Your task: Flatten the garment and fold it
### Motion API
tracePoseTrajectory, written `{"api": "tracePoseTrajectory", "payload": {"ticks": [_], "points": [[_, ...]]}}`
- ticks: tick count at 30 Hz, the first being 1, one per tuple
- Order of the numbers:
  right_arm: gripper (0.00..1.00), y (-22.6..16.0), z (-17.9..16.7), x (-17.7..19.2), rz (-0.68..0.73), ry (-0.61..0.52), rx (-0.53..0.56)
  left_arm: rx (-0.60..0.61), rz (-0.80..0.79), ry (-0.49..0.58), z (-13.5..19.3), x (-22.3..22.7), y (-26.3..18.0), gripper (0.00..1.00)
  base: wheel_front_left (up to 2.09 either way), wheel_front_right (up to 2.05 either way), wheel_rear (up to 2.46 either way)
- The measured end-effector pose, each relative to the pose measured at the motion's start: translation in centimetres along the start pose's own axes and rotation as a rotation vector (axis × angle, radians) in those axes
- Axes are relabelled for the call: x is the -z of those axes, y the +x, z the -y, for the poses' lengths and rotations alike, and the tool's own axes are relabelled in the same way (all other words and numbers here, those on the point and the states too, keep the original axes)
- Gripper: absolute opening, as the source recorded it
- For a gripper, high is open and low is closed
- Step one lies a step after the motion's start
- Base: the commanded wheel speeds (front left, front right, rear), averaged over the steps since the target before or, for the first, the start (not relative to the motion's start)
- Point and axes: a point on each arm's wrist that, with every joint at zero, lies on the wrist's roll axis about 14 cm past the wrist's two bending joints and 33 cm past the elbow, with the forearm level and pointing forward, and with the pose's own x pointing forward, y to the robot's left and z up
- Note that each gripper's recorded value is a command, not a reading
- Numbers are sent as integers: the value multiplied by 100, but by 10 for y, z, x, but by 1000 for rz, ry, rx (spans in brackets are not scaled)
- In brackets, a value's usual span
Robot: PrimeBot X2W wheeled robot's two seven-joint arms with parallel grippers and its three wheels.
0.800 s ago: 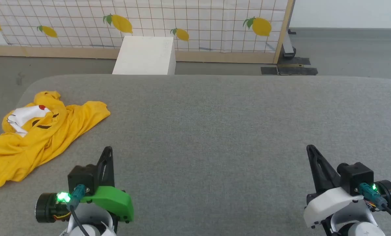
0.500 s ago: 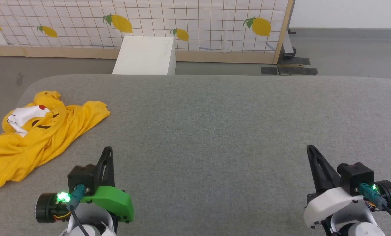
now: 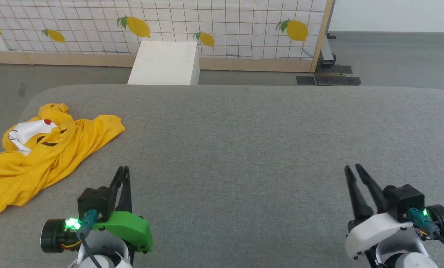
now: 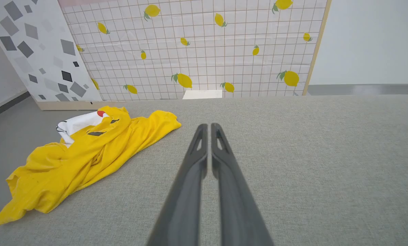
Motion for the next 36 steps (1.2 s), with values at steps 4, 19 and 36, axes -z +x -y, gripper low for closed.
{"api": "tracePoseTrajectory", "payload": {"ticks": [4,19,36], "points": [[100,0,1,0,0,0,3,1,0,-2,0,0,0,100,0,0,0],[100,0,14,1,11,11,41,-7,19,-28,-2,-1,0,100,0,0,0],[100,15,3,4,25,14,4,-68,25,-76,-24,5,-9,100,0,0,0]]}}
